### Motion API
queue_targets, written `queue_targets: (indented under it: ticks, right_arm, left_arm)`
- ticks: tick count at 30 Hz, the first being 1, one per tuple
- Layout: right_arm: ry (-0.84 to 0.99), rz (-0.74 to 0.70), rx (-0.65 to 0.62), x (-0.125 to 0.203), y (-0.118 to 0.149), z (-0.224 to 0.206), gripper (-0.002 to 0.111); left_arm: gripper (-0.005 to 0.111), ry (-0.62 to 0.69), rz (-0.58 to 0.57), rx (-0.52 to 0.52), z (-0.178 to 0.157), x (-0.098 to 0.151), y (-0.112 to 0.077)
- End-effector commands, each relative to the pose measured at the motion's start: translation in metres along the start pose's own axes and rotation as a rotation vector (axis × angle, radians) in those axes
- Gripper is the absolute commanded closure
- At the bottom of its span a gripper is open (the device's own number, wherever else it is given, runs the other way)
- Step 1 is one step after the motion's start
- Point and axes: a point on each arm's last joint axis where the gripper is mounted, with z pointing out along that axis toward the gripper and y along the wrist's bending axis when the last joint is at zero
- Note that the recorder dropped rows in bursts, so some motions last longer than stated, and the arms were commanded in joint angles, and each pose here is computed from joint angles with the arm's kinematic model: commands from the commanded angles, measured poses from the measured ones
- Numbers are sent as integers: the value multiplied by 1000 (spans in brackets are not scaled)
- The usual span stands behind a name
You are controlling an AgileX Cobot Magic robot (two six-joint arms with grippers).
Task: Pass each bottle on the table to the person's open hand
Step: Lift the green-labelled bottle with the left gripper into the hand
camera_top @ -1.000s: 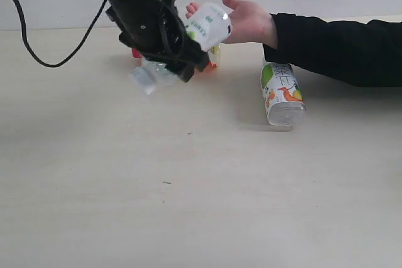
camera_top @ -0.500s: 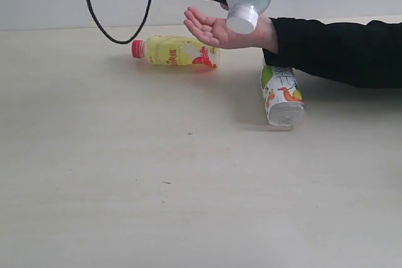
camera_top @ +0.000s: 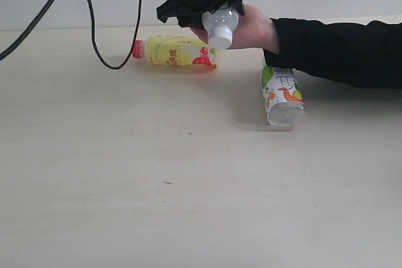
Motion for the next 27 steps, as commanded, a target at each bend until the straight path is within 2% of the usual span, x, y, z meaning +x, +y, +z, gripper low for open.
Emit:
queue_targets:
  ticks: [1, 8, 11, 17, 27]
  right_arm:
    - [-8, -4, 5, 1, 0, 0, 108]
    - [-8, -4, 5, 1, 0, 0, 108]
    - [-8, -4, 5, 1, 0, 0, 108]
    - [-8, -4, 5, 1, 0, 0, 108]
    - [-8, -4, 5, 1, 0, 0, 108]
  left_arm:
    - [96, -20, 0, 6, 9, -1, 3]
    - [41, -40, -41, 11, 10, -5, 7]
    - [28, -54, -41, 17, 10, -7, 6]
    - [14, -59, -42, 22, 10, -7, 6]
    - [13, -45, 0, 38, -3, -8, -1]
